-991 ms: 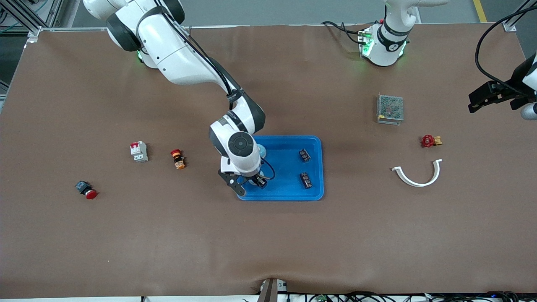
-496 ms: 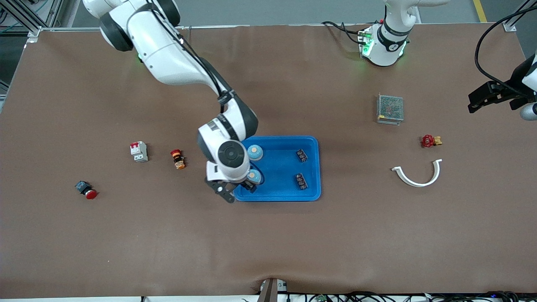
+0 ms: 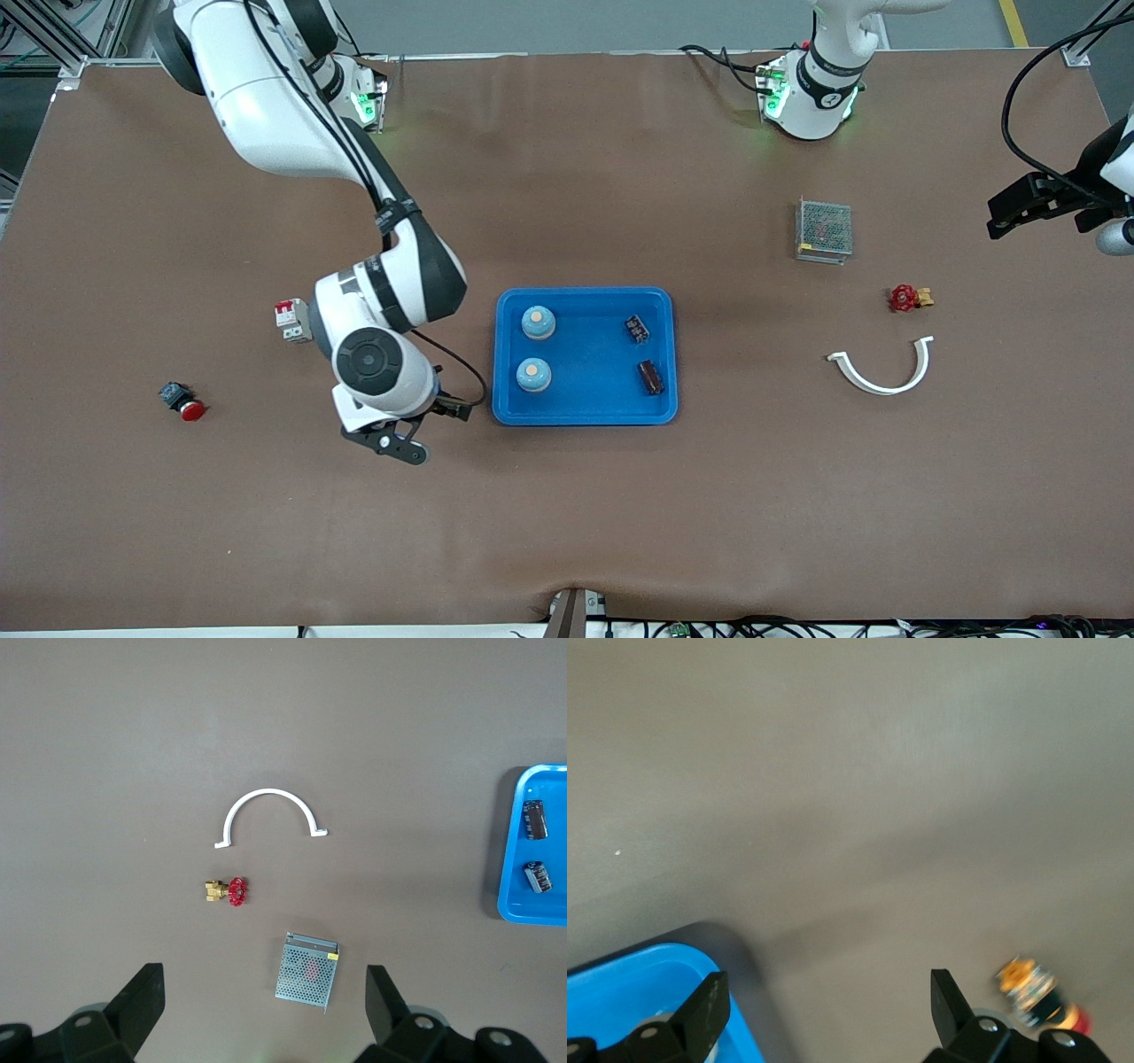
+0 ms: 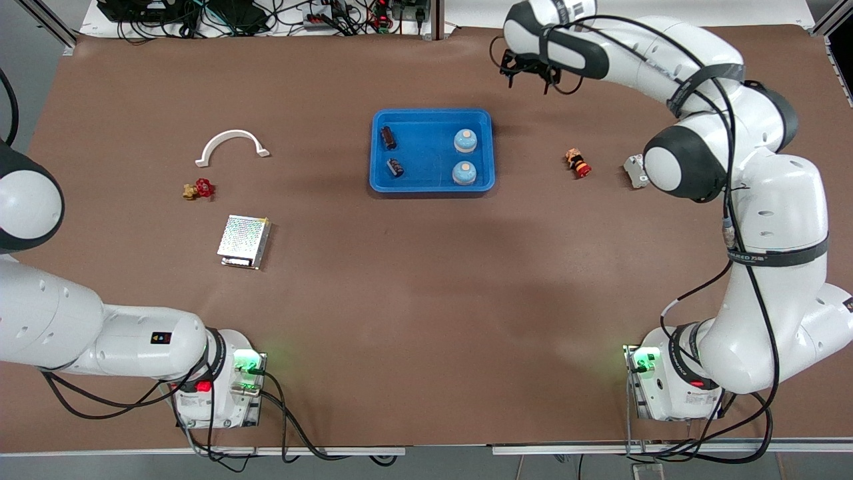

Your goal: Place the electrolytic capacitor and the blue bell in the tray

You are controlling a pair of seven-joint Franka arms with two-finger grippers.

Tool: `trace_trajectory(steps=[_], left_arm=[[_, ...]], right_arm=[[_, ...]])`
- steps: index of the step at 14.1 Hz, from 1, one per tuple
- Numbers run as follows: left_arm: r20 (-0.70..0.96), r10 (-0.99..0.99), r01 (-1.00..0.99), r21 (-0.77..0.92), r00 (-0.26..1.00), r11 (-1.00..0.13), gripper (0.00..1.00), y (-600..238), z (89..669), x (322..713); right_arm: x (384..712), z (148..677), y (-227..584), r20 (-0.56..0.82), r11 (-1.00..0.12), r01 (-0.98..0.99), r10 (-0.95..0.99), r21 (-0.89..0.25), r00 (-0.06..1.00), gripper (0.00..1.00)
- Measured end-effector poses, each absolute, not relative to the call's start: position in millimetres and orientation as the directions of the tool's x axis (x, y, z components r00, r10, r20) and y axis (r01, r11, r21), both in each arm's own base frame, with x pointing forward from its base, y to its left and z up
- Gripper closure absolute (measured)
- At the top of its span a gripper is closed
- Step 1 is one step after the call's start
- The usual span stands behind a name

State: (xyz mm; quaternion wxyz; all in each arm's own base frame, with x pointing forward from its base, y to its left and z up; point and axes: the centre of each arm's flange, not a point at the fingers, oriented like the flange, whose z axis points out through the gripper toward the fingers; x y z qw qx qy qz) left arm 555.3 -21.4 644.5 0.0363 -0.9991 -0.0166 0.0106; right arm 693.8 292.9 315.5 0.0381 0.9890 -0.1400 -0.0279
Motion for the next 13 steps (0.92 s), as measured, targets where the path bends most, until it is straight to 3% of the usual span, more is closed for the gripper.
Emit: trace_trajectory(steps=[6,13], left_arm=[[-0.021,0.034,0.032,-0.073,0.999,-0.997,0.0,-21,644,555],[-0.022,0.035,0.033,-0.073,0.999,-0.997,0.0,-21,644,555]], right_arm=[[713,371,179,-0.122,-0.996,-0.053,-0.063,0.078,0.991,0.0],[718,410,47,-0.143,-0.999,0.002,-0.005,0.048,0.99,0.0]])
